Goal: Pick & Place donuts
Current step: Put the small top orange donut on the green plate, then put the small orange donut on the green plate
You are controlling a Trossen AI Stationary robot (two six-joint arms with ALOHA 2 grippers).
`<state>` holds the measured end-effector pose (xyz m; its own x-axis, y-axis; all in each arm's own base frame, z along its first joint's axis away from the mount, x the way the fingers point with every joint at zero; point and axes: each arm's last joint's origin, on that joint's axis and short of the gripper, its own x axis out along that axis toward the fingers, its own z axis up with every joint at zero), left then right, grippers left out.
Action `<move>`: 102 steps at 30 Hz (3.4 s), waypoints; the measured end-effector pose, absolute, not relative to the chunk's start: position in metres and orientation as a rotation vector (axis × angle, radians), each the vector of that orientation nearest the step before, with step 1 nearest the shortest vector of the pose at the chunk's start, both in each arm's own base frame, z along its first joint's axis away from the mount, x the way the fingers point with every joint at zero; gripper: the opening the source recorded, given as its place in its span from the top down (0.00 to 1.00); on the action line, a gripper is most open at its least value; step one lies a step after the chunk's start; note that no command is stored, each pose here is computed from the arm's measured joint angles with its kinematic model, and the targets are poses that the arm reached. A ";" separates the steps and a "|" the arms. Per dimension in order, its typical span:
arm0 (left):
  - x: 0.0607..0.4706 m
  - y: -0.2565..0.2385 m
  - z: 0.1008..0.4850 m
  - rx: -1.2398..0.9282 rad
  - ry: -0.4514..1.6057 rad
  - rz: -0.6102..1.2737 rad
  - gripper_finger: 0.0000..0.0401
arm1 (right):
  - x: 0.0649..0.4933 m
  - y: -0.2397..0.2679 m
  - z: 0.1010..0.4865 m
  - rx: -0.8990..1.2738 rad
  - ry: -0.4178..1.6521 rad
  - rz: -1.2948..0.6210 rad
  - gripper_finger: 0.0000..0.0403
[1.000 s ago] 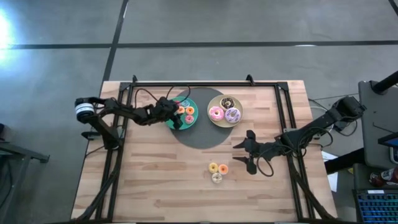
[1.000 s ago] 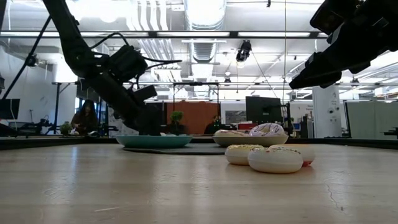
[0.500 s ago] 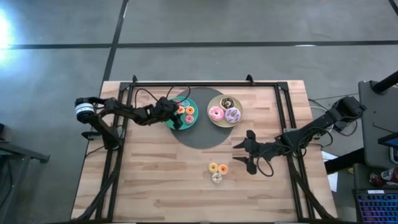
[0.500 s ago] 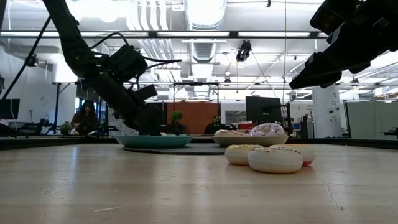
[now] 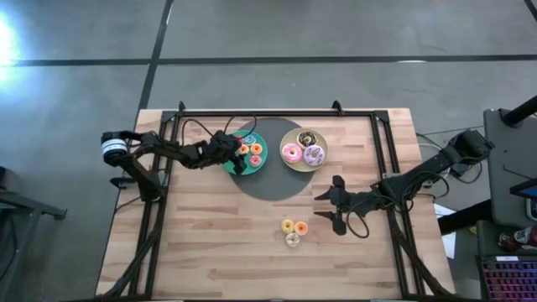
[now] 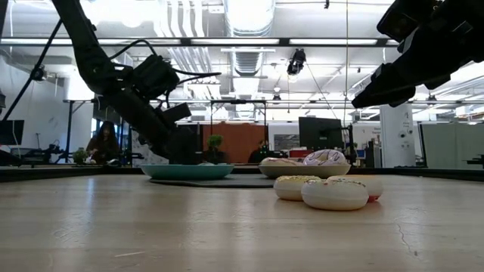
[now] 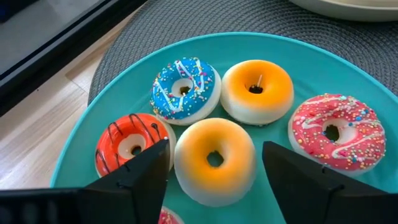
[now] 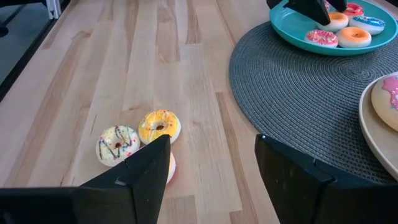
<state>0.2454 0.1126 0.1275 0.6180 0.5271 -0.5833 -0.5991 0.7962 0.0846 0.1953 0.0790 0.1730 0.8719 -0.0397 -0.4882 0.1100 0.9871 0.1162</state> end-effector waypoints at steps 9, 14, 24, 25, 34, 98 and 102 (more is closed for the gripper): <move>0.246 0.111 0.129 -0.123 0.626 0.645 0.42 | 0.195 0.079 0.173 0.154 0.506 -0.082 0.44; 0.246 0.098 0.141 -0.139 0.597 0.584 0.42 | 0.195 0.081 0.173 0.168 0.503 -0.075 0.44; 0.241 0.066 0.180 -0.126 0.490 0.464 0.42 | 0.207 0.099 0.157 0.108 0.485 0.000 0.44; 0.240 0.065 0.183 -0.127 0.476 0.463 0.42 | 0.208 0.100 0.154 0.103 0.495 -0.003 0.44; 0.235 0.062 0.197 -0.230 0.397 0.437 0.42 | 0.224 0.111 0.141 0.120 0.558 -0.002 0.44; 0.242 -0.006 0.190 -0.303 0.424 -0.015 0.42 | 0.252 0.128 0.101 0.063 0.690 -0.007 0.23; 0.242 -0.006 0.190 -0.304 0.426 -0.016 0.42 | 0.252 0.128 0.101 0.065 0.691 -0.007 0.25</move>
<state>0.2421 -0.0064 0.1900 0.9114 -0.0785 -0.4040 -0.0479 0.9547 -0.2936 0.2524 0.1278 0.1006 0.7705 0.0146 -0.6373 0.0282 0.9980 0.0570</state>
